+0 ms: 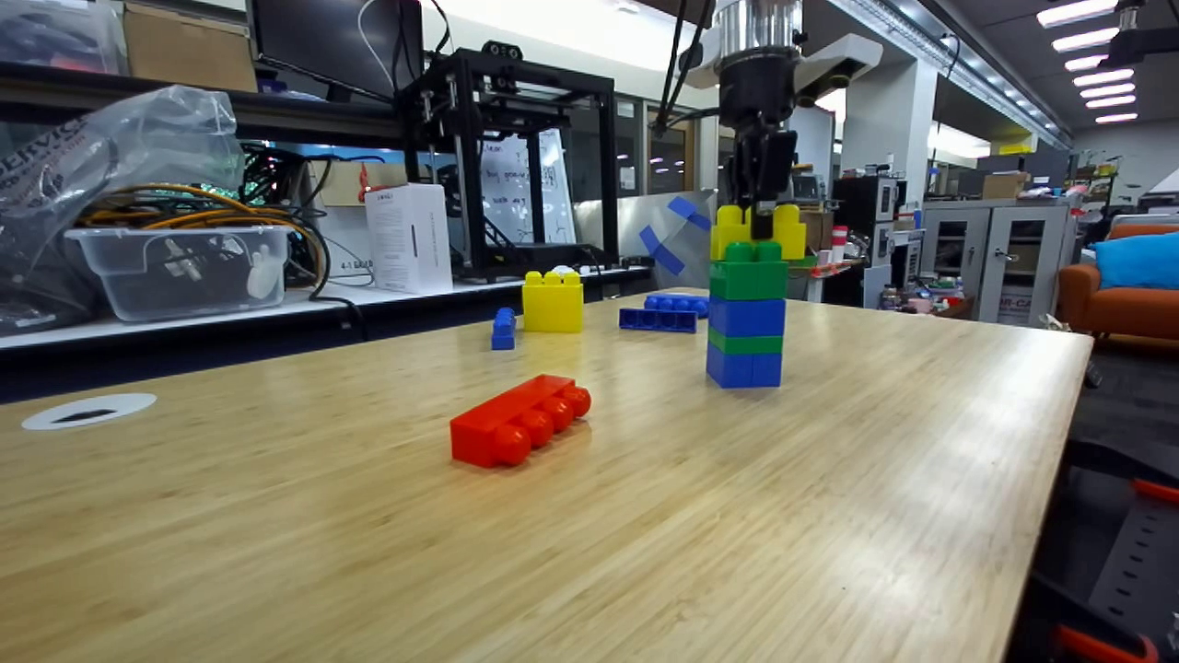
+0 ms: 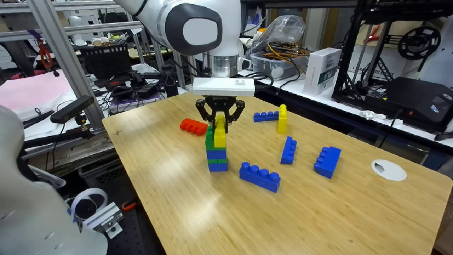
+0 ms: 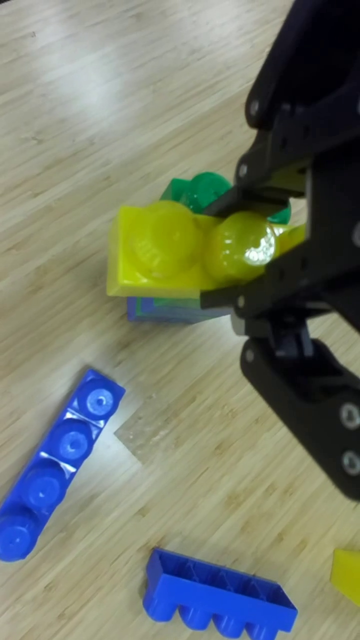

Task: Move the stack of blocks to the right and stack two blue blocks on it

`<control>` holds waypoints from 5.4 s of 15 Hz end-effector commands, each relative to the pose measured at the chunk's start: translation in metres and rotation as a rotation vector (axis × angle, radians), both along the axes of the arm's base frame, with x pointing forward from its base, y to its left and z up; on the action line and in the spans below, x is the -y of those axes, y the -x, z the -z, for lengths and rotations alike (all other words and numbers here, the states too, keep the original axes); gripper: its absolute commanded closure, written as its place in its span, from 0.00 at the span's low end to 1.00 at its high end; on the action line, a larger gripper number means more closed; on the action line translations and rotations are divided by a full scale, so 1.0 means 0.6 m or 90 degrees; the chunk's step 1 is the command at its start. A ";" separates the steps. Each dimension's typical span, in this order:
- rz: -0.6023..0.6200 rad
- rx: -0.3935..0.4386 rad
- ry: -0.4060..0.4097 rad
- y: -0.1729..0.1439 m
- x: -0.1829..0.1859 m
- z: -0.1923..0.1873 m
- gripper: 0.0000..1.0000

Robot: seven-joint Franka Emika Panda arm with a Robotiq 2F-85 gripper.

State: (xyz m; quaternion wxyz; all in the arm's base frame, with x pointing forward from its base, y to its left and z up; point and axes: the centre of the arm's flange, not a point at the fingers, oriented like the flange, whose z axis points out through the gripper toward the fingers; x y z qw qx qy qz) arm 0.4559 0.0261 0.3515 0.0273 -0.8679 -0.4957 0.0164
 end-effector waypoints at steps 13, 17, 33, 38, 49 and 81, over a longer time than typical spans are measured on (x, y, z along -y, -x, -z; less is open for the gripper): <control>-0.039 0.014 0.013 0.008 0.000 0.016 0.40; -0.047 0.013 0.014 0.014 -0.005 0.013 0.19; -0.327 0.154 -0.046 0.041 0.123 -0.223 0.00; -0.404 0.181 -0.049 0.008 0.200 -0.218 0.00; -0.423 0.134 -0.043 -0.024 0.199 -0.154 0.00; -0.616 0.082 -0.087 -0.054 0.149 0.154 0.00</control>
